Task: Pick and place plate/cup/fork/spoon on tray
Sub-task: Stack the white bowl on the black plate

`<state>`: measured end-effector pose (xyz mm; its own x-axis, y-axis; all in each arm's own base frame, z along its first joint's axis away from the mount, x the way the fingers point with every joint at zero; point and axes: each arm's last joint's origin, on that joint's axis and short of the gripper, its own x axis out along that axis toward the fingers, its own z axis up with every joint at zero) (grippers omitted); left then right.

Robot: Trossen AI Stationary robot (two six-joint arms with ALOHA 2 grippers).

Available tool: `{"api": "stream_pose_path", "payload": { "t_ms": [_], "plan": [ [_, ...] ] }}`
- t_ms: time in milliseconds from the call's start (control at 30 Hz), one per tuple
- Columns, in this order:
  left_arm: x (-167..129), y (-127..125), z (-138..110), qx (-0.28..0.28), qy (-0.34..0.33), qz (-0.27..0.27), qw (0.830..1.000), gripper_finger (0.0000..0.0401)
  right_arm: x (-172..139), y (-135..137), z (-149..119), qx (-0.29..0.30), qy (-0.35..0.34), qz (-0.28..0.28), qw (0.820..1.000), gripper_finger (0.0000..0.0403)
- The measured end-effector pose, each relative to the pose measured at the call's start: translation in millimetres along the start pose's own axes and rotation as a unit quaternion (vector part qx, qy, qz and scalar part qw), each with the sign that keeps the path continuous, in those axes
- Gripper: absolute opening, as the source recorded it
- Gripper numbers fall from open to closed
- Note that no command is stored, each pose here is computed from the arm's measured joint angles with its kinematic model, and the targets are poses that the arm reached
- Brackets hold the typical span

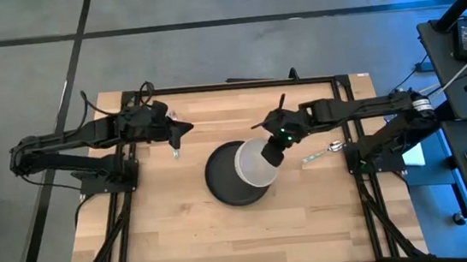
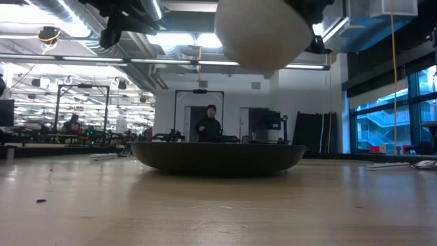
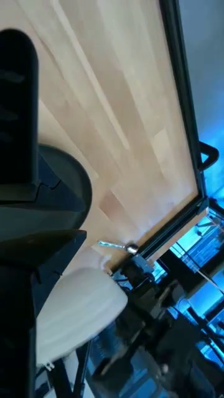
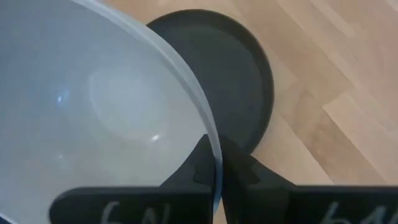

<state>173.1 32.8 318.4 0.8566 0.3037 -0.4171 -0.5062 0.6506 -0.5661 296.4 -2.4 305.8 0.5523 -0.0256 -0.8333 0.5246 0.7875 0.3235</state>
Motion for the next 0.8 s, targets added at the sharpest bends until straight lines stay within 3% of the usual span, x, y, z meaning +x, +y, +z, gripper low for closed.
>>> {"api": "stream_pose_path", "payload": {
  "t_ms": [433,800],
  "plan": [
    [-26.7,-2.0,9.9,-0.013,-0.057,-0.047,0.997,0.0050,52.8,-13.8,10.7,0.082,0.064,-0.025,0.994,0.0007],
    [-45.3,-0.2,12.7,0.018,-0.087,-0.065,0.994,0.0050,66.3,-22.3,28.1,0.149,0.090,-0.012,0.985,0.0007]
  ]
}}
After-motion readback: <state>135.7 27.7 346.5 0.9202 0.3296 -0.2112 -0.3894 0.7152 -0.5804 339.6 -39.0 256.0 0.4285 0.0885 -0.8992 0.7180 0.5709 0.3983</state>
